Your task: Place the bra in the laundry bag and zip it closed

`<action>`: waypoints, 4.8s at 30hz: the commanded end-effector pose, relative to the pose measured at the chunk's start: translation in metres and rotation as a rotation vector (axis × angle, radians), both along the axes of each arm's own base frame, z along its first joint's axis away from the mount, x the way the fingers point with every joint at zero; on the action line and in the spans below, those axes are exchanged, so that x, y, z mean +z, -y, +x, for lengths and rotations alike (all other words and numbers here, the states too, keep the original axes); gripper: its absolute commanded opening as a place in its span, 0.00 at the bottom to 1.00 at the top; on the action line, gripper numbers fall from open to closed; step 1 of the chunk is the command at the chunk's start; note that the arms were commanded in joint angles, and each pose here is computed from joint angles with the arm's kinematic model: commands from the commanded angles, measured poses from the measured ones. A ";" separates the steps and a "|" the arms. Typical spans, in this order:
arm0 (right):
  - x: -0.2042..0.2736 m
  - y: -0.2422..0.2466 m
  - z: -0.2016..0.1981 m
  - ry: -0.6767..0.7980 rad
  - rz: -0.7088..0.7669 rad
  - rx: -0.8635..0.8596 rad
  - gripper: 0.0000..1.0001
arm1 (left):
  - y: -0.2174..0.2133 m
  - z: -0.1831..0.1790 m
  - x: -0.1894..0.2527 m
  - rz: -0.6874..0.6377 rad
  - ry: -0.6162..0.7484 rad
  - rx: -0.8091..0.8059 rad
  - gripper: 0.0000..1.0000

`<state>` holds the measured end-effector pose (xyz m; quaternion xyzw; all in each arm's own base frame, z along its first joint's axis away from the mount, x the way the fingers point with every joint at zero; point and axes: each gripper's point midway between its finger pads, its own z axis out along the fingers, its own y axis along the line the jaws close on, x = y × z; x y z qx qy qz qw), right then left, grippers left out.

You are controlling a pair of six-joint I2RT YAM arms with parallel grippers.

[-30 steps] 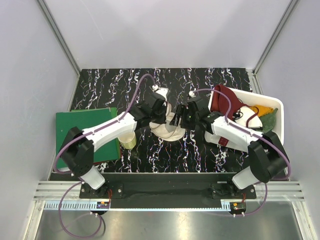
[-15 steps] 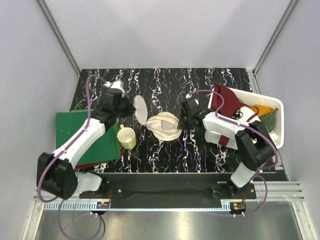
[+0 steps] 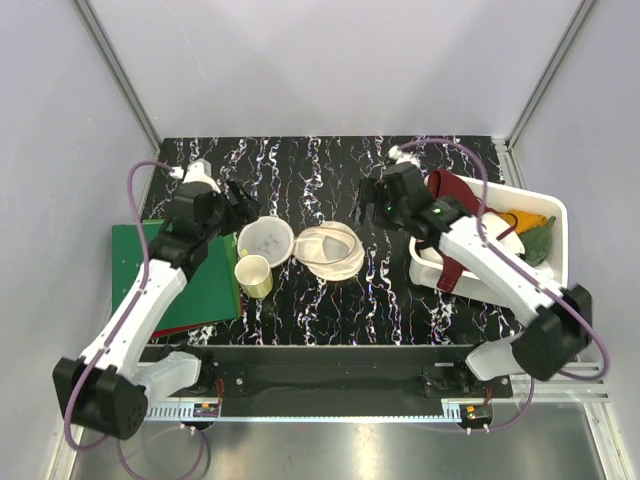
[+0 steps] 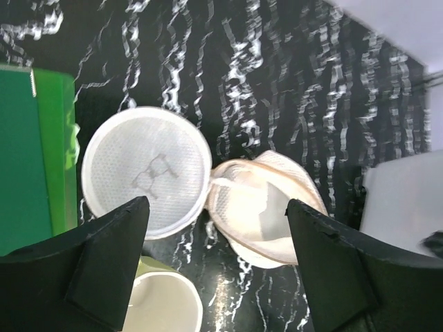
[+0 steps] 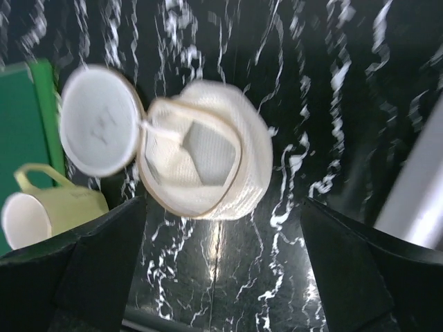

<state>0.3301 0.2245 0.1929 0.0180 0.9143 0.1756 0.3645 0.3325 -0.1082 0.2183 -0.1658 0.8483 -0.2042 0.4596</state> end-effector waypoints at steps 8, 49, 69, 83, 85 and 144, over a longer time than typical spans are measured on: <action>0.063 0.180 0.001 0.112 -0.214 -0.397 0.88 | 0.109 -0.038 0.045 -0.031 0.107 -0.435 0.74; 0.051 0.215 0.067 0.209 -0.225 -0.391 0.00 | 0.244 -0.117 0.068 -0.070 0.142 -0.908 0.77; 0.050 0.212 0.091 0.245 -0.206 -0.397 0.82 | 0.229 -0.126 0.085 -0.197 0.094 -0.930 0.77; 0.003 0.226 0.119 0.175 -0.302 -0.435 0.25 | 0.210 -0.135 0.078 -0.191 0.078 -0.878 0.77; 0.012 0.226 0.118 0.195 -0.310 -0.425 0.06 | 0.211 -0.134 0.082 -0.183 0.089 -0.887 0.80; 0.231 -0.008 0.085 0.830 0.040 0.343 0.00 | 0.124 0.010 0.172 -0.257 0.367 -0.514 0.96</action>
